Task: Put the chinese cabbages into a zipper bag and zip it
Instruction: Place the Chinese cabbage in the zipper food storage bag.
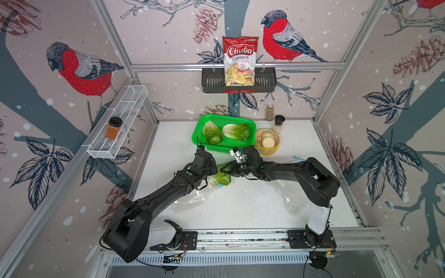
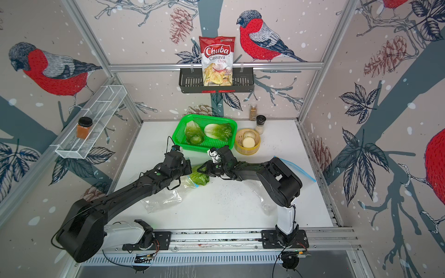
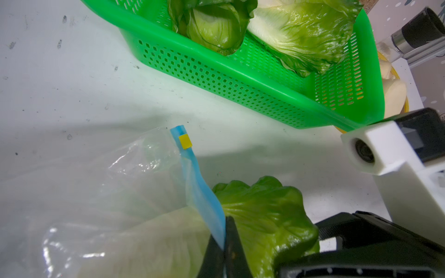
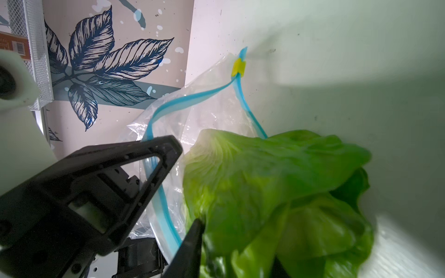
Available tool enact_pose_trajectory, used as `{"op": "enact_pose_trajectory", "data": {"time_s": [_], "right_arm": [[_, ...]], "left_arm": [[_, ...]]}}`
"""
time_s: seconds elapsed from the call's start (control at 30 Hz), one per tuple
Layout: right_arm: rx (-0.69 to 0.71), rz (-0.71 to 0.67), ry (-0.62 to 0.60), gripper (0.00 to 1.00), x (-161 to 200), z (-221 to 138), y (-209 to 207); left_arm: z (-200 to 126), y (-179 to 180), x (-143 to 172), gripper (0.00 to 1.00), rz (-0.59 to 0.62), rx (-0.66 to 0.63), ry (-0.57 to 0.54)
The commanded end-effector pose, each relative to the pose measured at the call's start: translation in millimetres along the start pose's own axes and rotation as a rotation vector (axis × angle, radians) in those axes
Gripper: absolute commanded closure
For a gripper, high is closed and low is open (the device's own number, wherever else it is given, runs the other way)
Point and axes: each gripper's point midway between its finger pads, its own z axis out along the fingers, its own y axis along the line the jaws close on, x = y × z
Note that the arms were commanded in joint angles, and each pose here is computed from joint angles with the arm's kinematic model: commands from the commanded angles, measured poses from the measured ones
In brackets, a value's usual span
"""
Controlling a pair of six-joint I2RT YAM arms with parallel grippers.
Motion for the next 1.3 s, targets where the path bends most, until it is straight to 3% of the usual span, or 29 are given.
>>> {"op": "enact_pose_trajectory", "data": {"time_s": [0.0, 0.1, 0.3, 0.5, 0.67, 0.83, 1.0, 1.2, 1.27], "right_arm": [[-0.071, -0.080, -0.020, 0.79, -4, -8, 20], [-0.135, -0.117, -0.030, 0.90, -3, -18, 34], [-0.222, -0.223, -0.049, 1.00, 5, -44, 62], [-0.366, -0.408, -0.056, 1.00, 24, -74, 109], [-0.311, -0.555, -0.038, 1.00, 36, -72, 116], [-0.286, -0.583, -0.184, 1.00, 6, -98, 127], [-0.283, -0.575, -0.394, 1.00, -19, -128, 154], [-0.169, -0.594, -0.266, 0.97, -3, -84, 137], [-0.184, -0.591, -0.270, 0.90, -4, -83, 140]], "left_arm": [[-4, -7, -8, 1.00, 0.024, 0.020, -0.017], [-8, -13, -14, 1.00, 0.034, 0.040, -0.024], [-16, -34, -22, 1.00, 0.082, 0.126, -0.010], [-37, -84, -34, 1.00, 0.140, 0.350, -0.020], [-63, -126, -47, 1.00, 0.163, 0.530, -0.038], [-77, -142, -47, 1.00, 0.179, 0.572, -0.038], [-93, -138, -55, 1.00, 0.078, 0.565, -0.093], [-114, -143, -74, 1.00, -0.016, 0.618, -0.170], [-120, -145, -78, 1.00, -0.048, 0.649, -0.190]]}}
